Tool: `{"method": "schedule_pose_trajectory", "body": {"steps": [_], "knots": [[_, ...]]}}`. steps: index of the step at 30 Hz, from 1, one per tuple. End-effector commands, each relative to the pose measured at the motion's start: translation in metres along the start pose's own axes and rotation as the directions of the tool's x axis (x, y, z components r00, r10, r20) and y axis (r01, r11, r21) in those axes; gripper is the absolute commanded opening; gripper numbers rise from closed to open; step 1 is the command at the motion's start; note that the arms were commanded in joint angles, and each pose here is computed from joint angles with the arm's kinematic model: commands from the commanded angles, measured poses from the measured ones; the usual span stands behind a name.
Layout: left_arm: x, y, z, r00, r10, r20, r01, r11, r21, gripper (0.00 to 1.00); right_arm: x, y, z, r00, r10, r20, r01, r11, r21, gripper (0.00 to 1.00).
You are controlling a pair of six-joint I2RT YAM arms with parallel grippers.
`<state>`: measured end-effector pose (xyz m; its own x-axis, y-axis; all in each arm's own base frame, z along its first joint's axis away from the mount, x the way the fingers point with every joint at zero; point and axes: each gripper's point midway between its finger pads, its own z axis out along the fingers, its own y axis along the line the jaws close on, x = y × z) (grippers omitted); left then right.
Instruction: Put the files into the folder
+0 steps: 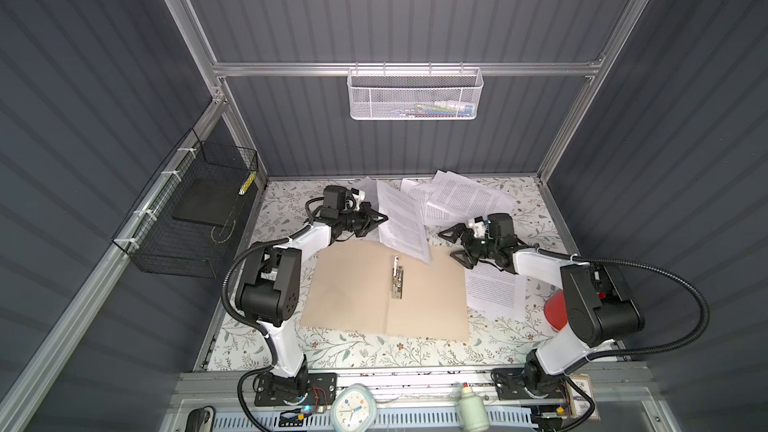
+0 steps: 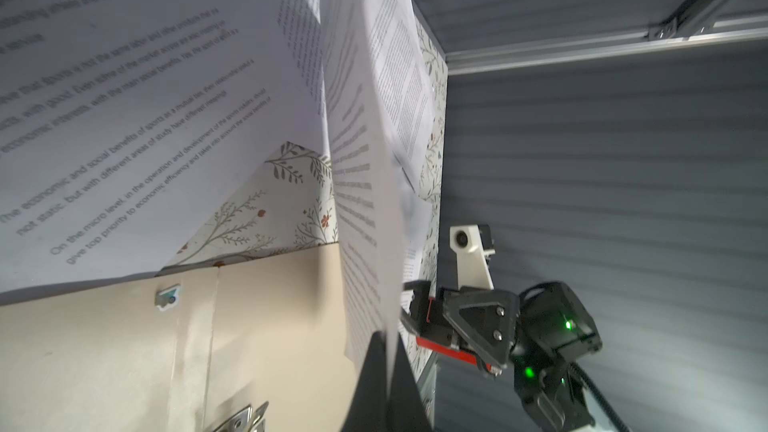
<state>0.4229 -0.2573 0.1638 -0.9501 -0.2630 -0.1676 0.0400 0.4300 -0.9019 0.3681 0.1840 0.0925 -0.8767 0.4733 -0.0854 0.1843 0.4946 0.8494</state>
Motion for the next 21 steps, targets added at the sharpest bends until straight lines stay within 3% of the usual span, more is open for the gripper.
{"method": "schedule_pose_trajectory", "body": {"steps": [1,8,13,21], "knots": [[0.024,-0.022,0.0,0.989,0.068,-0.129,-0.065,0.997,0.033,0.0,0.0,-0.003,-0.005,0.993,-0.116,-0.021,0.116,0.993,-0.003,0.99],[0.026,-0.072,0.003,0.984,0.102,-0.148,-0.083,0.988,0.131,0.0,-0.018,0.03,0.0,0.978,-0.209,0.002,0.206,0.96,-0.187,0.99],[0.021,-0.128,-0.002,0.978,0.171,-0.122,-0.144,0.968,0.204,0.0,-0.028,0.045,0.0,0.973,-0.23,0.035,0.23,0.933,-0.275,0.99],[0.025,-0.139,-0.005,0.978,0.161,-0.13,-0.13,0.967,0.22,0.0,-0.036,0.087,-0.022,0.96,-0.26,0.106,0.278,0.831,-0.482,0.99]]}}
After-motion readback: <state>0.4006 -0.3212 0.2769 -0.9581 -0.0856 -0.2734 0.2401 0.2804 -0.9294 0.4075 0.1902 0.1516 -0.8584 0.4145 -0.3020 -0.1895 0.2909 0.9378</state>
